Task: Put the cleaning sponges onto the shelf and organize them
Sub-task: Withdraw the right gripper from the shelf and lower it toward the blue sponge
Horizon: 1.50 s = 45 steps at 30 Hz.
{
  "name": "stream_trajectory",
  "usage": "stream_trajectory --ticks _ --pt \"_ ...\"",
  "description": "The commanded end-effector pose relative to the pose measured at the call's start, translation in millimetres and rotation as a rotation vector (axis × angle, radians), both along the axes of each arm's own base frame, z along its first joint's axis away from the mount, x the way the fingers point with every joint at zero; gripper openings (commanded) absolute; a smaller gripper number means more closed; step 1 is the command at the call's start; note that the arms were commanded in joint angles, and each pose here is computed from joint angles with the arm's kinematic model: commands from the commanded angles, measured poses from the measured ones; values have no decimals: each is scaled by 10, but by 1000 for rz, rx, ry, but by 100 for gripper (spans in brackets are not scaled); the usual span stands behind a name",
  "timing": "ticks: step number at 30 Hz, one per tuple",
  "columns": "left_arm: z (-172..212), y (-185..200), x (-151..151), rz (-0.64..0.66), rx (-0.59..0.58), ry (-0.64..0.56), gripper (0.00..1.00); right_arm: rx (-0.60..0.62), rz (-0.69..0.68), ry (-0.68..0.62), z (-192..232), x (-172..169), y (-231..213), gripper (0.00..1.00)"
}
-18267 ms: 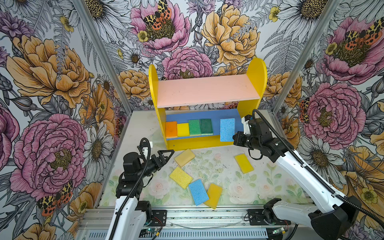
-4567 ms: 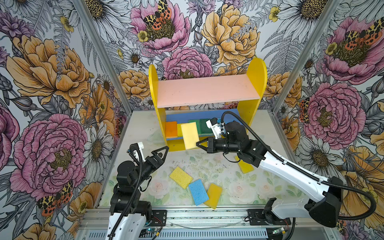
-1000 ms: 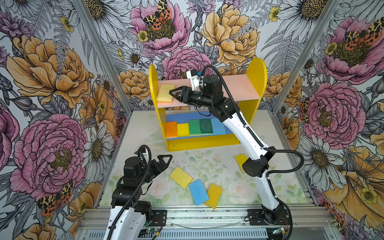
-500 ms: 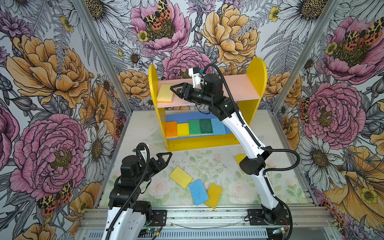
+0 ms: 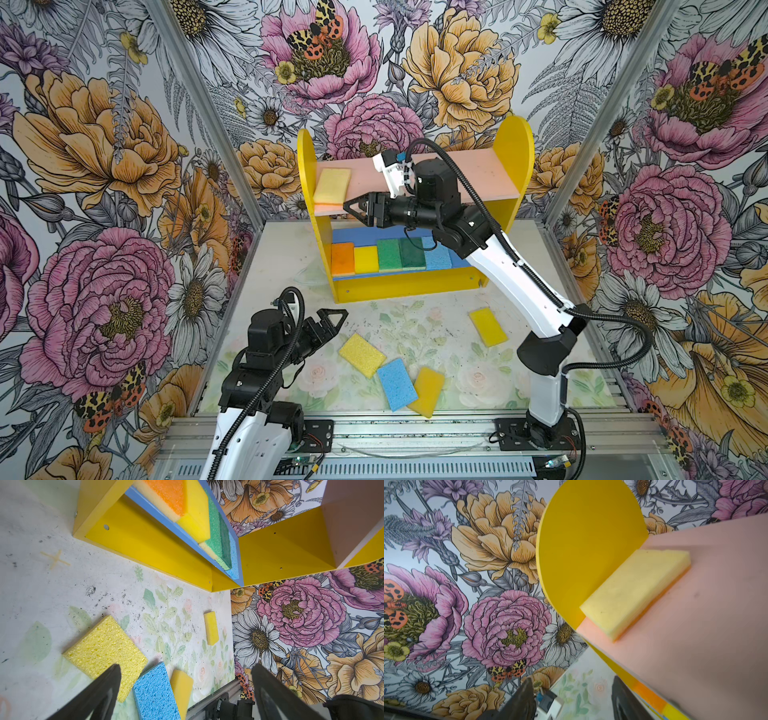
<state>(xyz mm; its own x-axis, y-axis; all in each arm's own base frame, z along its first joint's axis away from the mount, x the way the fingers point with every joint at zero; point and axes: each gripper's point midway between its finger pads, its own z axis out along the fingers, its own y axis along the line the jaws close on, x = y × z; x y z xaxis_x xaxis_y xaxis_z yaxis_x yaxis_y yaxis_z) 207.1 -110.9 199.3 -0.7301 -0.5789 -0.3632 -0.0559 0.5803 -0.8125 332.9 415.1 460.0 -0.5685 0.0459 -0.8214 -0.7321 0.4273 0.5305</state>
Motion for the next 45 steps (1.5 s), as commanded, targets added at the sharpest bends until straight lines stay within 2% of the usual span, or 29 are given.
stream_trajectory --ticks 1,5,9,12,17,19,25,31,40,45 --pt "-327 7 -68 45 3 126 99 -94 -42 -77 -117 -204 -372 62" --pt "-651 -72 -133 55 37 243 99 -194 -69 0 -712 -444 -683 65" --pt "-1024 -126 -230 62 102 379 99 -283 -102 134 -1472 -657 -960 72" --pt "-1203 -160 -283 77 124 447 99 -298 -108 245 -1960 -788 -1034 72" --pt "-1290 -332 -326 40 98 480 99 -316 -113 365 -2481 -961 -1119 72" --pt "-1266 -449 -400 -15 100 479 99 -332 -128 419 -2655 -1011 -1183 72" --pt "-1295 -695 -678 -147 64 490 99 -400 -3 647 -3268 -1339 -1140 67" --pt "-1312 -824 -695 -142 -99 451 99 -491 80 697 -3654 -1463 -1052 57" --pt "-1301 -1031 -603 -178 -159 420 99 -503 145 757 -3918 -1517 -954 52" --pt "-1339 -1206 -577 -229 -140 431 99 -505 170 799 -4055 -1573 -941 52"
